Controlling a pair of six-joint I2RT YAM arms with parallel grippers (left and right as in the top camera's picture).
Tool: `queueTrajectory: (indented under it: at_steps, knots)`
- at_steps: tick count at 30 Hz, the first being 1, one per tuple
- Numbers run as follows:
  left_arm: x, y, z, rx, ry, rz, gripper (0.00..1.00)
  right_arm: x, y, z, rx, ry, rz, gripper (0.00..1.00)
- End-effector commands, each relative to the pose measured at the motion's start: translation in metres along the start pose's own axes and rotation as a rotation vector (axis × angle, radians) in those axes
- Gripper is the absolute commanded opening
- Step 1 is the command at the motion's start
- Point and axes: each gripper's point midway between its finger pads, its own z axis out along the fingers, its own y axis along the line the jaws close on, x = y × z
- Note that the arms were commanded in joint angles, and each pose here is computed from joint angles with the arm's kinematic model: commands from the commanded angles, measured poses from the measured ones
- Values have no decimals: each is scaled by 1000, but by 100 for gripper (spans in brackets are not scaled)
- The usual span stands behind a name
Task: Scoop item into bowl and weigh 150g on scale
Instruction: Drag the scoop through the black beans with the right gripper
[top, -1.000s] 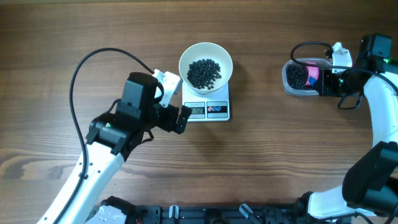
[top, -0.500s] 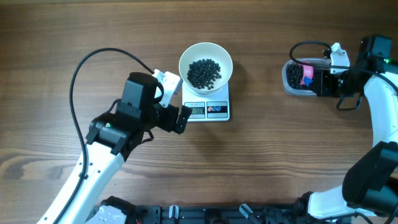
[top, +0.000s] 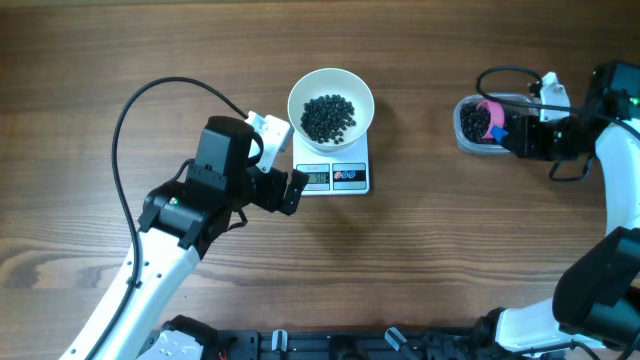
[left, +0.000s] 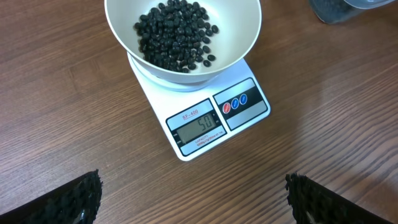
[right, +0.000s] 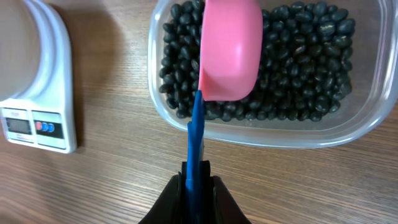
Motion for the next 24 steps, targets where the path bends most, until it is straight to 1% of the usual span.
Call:
queueTrajectory:
  at_steps: [1,11,18,24]
  knots:
    - [2,-4,2,19,6,4,100,-2,12,3,-105,-19,-6,4]
    - [2,-4,2,19,6,4,100,-2,11,3,-104,-19,1,4]
    - [2,-4,2,19,6,5,100,0,1,-2,-96,-29,36,4]
    - [2,-4,2,19,6,4,100,-4,1,-10,-165,-77,71,4]
